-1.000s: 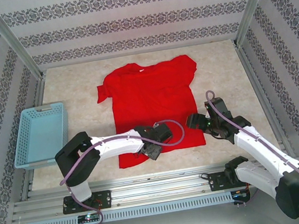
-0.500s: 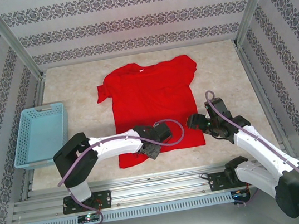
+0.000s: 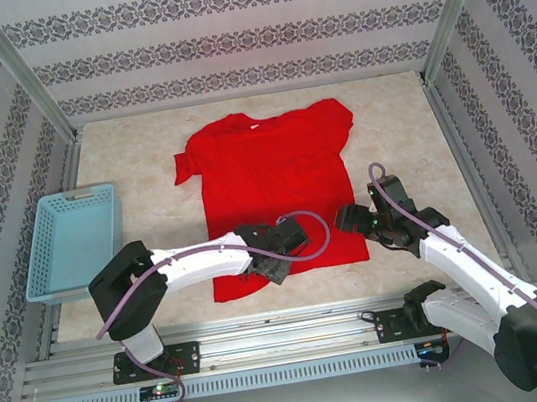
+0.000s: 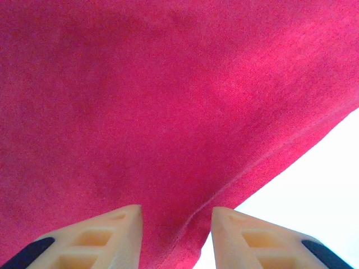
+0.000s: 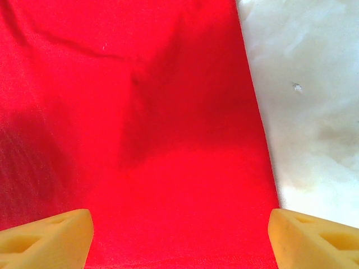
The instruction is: Fold the inside-out t-shirt
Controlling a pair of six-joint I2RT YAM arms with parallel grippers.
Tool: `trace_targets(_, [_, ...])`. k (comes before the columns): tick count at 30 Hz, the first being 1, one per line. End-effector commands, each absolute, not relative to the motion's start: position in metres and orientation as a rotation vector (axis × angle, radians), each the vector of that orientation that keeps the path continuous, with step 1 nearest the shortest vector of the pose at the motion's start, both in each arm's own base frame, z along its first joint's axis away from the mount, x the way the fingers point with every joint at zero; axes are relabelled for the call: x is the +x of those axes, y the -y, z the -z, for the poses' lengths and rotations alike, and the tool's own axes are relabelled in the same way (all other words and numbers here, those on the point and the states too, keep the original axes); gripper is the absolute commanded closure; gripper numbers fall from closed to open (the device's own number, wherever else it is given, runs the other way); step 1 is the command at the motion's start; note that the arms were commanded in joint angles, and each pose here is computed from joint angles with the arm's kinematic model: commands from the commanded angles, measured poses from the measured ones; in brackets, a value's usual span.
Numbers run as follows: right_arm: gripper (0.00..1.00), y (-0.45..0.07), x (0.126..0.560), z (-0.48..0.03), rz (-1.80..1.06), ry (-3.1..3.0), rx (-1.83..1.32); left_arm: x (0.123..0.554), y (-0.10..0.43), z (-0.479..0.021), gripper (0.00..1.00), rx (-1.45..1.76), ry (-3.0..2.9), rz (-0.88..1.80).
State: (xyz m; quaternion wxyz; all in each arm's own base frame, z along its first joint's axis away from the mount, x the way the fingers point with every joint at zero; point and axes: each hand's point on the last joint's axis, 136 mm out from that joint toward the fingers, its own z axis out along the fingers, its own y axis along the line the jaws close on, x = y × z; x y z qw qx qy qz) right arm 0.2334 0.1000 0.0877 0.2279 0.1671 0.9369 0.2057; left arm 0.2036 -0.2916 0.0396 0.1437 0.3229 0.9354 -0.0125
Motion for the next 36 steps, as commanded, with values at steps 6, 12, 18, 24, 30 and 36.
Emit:
trace_targets(6, [0.18,-0.099,0.229,-0.086,-0.538,-2.589,0.445,0.201,0.291,-0.028,0.78,0.967,-2.701,-0.005])
trace_targets(12, [0.18,-0.098,0.228,-0.084,-0.531,-2.59,0.446,0.203,0.295,-0.044,0.9,0.932,-2.673,0.046])
trace_targets(18, [0.18,-0.1,0.228,-0.083,-0.538,-2.583,0.441,0.203,0.3,-0.055,0.95,0.899,-2.646,0.119])
trace_targets(24, [0.18,-0.104,0.228,-0.085,-0.541,-2.578,0.418,0.204,0.303,-0.062,0.98,0.893,-2.632,0.147])
trace_targets(30, [0.18,-0.102,0.227,-0.084,-0.532,-2.579,0.42,0.202,0.303,-0.063,0.96,0.907,-2.631,0.162])
trace_targets(36, [0.18,-0.103,0.227,-0.084,-0.533,-2.58,0.419,0.201,0.296,-0.048,0.82,0.933,-2.655,0.095])
